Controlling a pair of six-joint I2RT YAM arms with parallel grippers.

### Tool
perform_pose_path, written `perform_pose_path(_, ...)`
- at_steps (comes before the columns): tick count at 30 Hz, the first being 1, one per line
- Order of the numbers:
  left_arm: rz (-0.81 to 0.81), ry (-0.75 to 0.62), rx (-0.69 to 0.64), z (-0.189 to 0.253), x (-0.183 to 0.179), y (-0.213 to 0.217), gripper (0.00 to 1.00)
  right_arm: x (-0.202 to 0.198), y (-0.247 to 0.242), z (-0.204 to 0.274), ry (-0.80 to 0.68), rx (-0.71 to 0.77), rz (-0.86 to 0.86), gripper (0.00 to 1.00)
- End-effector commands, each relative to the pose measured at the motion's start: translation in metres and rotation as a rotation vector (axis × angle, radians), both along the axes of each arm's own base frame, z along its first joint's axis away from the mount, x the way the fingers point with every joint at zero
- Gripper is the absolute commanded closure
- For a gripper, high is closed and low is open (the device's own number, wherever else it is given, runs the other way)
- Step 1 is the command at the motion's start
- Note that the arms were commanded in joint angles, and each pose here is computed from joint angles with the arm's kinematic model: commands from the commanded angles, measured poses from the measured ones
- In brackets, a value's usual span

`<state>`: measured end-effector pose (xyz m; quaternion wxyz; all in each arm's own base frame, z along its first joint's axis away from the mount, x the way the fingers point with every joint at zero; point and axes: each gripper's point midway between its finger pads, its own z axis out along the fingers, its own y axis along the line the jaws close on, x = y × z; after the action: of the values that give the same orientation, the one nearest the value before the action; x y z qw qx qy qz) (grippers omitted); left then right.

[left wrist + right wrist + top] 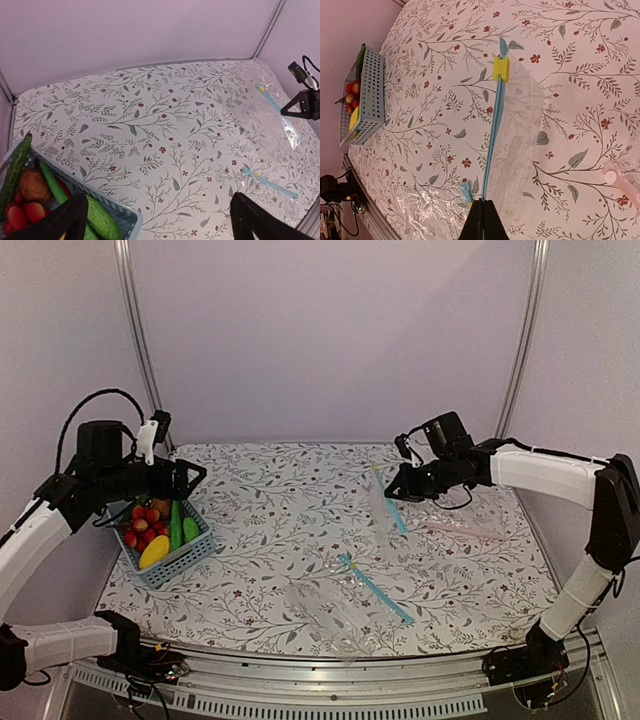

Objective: Place the food in the zip-top bag and seal the zipper
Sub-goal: Pick up the zipper food storage bag from the center of the board, then pass from the right arm to the left

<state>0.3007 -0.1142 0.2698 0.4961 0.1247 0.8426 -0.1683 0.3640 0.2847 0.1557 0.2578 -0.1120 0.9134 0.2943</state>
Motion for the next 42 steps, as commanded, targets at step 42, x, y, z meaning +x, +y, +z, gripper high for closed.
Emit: perform_pose_path(42,-1.155,0.065,-0.319,0.069,-0.119,-0.25,0.27,-0.221,0.06,0.194,-0.022,0.431,0.928,1.0)
